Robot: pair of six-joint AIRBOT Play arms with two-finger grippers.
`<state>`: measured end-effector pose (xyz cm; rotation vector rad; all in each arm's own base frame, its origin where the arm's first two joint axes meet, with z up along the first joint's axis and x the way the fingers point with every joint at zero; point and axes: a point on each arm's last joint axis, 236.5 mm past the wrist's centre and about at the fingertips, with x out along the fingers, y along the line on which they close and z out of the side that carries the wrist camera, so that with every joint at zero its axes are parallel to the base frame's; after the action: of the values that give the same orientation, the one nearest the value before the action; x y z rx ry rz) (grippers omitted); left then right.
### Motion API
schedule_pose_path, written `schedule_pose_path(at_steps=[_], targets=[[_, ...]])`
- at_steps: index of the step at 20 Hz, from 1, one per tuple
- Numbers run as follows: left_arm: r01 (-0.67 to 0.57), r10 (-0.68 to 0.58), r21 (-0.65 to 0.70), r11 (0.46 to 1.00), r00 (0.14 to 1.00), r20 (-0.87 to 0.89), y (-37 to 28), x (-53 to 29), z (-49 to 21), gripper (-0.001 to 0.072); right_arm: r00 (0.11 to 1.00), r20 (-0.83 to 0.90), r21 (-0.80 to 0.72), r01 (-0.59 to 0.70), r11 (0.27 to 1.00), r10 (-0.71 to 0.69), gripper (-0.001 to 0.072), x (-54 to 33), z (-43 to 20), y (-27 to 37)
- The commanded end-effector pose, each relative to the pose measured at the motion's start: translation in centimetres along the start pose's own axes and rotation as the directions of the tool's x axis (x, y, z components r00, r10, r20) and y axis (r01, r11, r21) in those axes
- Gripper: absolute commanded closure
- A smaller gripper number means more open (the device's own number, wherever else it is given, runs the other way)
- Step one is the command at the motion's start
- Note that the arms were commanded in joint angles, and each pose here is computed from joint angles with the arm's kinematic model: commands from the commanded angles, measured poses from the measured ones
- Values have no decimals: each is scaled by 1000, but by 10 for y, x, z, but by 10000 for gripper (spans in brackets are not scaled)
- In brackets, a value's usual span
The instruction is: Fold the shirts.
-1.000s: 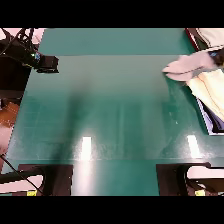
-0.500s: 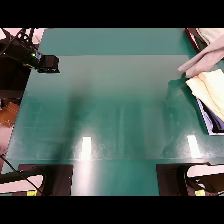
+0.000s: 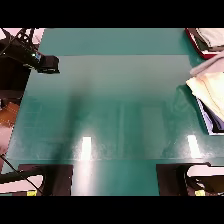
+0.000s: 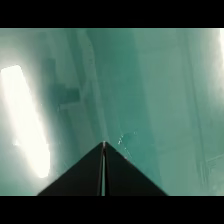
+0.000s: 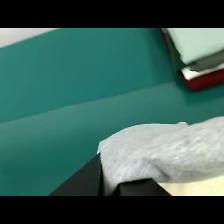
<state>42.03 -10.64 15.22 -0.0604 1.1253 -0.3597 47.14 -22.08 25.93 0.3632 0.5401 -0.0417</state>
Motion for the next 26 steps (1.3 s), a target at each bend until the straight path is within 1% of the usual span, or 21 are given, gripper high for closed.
schedule_pose_path(at_steps=[1,3,5,7,8,9,10,11,14,16,18,19,20,22,23,24,26], targets=[[-1,1,10,1000,1000,-10,1,1,-2,685,990,-59,30,127,991,-125,693,-31,-12,-26],[-1,1,10,1000,1000,-10,1,1,-2,684,985,-103,73,145,987,-137,693,-44,-23,-33],[-1,1,10,1000,1000,-10,1,1,-2,685,952,-212,158,256,954,-221,692,-59,-50,-59],[-1,1,11,1000,1000,-10,1,1,-2,684,882,-347,204,404,892,-320,688,-77,-85,-89],[-1,1,11,1000,1000,-11,1,1,-3,685,850,-406,213,445,870,-336,685,-84,-101,-99],[-1,1,12,1000,1000,-11,1,1,-3,685,832,-452,228,457,860,-322,657,-87,-116,-103],[0,1,16,1000,1000,-11,1,1,-3,684,813,-497,249,468,848,-303,511,-90,-131,-108],[0,0,23,1000,1000,-12,0,1,-3,685,795,-538,270,478,836,-280,438,-94,-147,-113],[0,1,29,1000,1000,-12,1,1,-3,684,732,-653,346,517,783,-195,437,-105,-194,-122],[0,0,29,1000,1000,-12,0,1,-3,684,706,-692,385,534,753,-147,437,-113,-214,-125],[0,0,29,1000,1000,-12,0,1,-3,685,705,-695,407,549,730,-142,437,-120,-218,-129],[0,0,29,1000,1000,-10,0,1,-2,684,721,-676,415,544,729,-154,437,-122,-213,-129],[0,0,28,1000,1000,-9,1,1,-2,684,769,-621,438,498,748,-149,437,-116,-198,-122],[-2,2,28,1000,1000,12,1,0,3,684,874,-475,483,357,799,-103,439,-100,-160,-94],[-4,3,28,1000,1000,28,1,0,7,684,910,-409,489,280,826,-67,441,-93,-141,-74],[-6,4,28,1000,999,39,1,0,9,684,933,-358,481,207,852,-24,442,-87,-126,-50],[-4,3,28,1000,999,36,1,0,8,684,953,-300,438,100,893,41,443,-80,-106,-3]])
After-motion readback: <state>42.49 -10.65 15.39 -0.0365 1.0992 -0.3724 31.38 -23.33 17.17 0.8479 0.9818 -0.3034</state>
